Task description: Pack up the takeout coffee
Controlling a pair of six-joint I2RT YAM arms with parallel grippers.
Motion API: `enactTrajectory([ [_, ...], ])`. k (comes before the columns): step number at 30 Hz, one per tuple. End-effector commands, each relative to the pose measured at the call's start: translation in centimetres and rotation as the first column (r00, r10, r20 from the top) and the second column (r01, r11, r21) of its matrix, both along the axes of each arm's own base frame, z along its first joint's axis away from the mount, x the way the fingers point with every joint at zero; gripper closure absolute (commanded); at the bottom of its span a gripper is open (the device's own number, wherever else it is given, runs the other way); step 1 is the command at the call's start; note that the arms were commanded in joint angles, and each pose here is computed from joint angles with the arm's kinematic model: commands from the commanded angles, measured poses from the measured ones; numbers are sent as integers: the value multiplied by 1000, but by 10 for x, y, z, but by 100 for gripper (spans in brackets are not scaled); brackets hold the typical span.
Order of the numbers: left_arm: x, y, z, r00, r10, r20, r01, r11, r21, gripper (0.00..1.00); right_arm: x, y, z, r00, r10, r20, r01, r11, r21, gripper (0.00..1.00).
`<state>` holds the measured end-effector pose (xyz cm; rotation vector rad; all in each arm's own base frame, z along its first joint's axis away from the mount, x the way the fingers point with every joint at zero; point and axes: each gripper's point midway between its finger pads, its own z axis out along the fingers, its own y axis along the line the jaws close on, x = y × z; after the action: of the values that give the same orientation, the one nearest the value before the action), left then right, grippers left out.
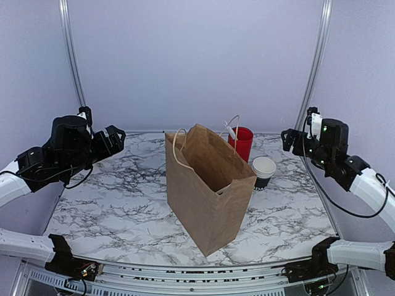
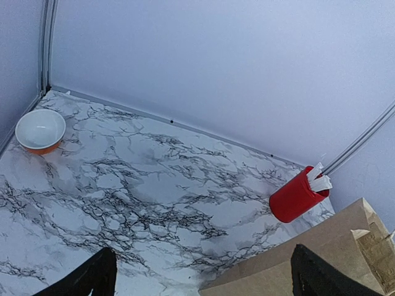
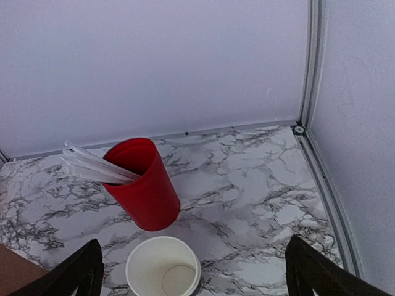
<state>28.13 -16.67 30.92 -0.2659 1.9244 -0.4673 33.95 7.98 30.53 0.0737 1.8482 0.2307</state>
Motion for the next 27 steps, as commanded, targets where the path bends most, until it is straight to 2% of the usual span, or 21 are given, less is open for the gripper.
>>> enactTrajectory([
  [1,3,5,-1,999,-33,25,32,999,44,1,1,-39,-16,983,-162,82,162,987,4,0],
  [4,6,6,-12,999,-52,16,50,994,100,1,-5,-63,-59,959,-267,96,273,960,-61,0],
  [8,9,7,-30,998,-68,-10,68,986,155,1,-20,-101,-89,884,-432,177,451,889,-84,0],
  [11,11,11,-40,997,-70,-14,71,980,185,1,-28,-124,-101,829,-499,254,517,856,-6,0],
  [19,22,37,-65,1000,-15,-14,17,983,183,1,-29,-143,-126,771,-522,364,591,800,-105,0],
  [24,28,67,-77,996,88,34,-93,978,185,1,-15,-131,-131,805,-451,384,530,838,-127,0],
  [27,31,86,-86,988,147,46,-153,968,198,1,-14,-122,-127,810,-390,438,496,854,-158,0],
])
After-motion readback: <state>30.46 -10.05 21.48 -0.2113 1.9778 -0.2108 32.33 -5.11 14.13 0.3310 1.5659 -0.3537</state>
